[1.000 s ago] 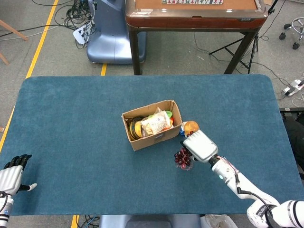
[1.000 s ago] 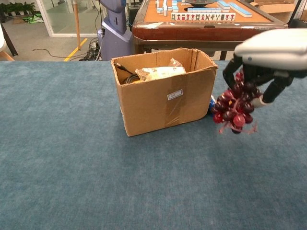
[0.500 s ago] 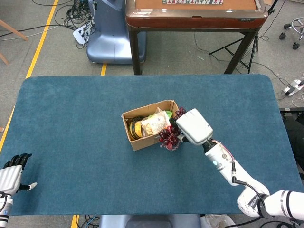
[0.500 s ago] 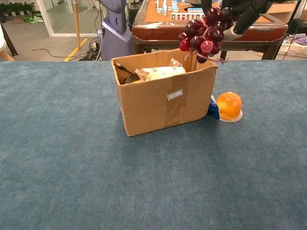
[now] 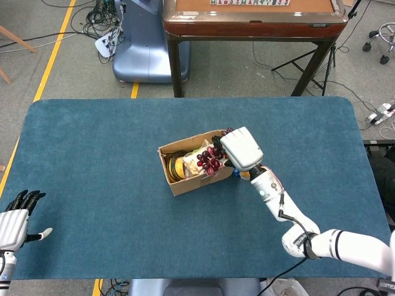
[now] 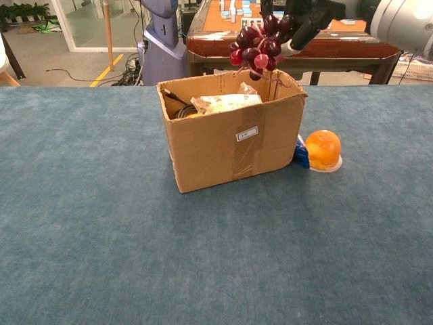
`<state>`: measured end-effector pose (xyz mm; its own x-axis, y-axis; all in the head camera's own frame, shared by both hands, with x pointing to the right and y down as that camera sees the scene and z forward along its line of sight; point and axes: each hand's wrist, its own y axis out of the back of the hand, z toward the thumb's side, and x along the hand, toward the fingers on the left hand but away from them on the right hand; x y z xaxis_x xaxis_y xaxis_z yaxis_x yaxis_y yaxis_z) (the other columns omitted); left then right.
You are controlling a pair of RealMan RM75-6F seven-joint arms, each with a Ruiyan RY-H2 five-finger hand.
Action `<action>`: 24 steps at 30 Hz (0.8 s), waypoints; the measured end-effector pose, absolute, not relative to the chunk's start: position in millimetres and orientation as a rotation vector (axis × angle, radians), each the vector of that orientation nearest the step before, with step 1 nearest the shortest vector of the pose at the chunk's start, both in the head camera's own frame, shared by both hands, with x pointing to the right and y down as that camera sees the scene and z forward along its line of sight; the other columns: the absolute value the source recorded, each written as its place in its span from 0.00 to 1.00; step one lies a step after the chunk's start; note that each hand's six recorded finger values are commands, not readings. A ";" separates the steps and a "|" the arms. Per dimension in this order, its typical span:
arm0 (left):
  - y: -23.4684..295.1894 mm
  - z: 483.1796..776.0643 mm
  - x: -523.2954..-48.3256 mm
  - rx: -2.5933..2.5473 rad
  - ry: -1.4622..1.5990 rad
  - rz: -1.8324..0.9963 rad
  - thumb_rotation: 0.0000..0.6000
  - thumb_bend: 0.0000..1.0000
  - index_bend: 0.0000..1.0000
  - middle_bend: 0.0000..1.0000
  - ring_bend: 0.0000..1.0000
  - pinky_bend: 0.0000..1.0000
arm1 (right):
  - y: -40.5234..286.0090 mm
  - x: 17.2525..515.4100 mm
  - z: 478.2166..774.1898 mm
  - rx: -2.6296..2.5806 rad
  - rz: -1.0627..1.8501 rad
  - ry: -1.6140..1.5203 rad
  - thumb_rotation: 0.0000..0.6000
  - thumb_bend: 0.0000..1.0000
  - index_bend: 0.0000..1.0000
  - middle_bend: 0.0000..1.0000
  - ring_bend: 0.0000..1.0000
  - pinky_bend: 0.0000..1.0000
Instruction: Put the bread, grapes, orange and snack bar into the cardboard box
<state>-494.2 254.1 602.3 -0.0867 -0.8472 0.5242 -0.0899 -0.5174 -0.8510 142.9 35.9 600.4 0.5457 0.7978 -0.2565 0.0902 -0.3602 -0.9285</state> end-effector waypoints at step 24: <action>256.3 601.9 -496.9 -1.596 1.014 -1.692 1.00 0.00 0.20 0.16 0.07 0.18 | 46.9 203.4 587.9 -1.803 0.975 -0.743 1.00 0.00 0.30 0.78 0.84 0.85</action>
<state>-496.9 256.3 601.9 -0.1020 -0.8371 0.5374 -0.0796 -0.5317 -0.8432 203.4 46.9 587.9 0.5030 0.8098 -0.3021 0.0760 -0.3896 -0.9178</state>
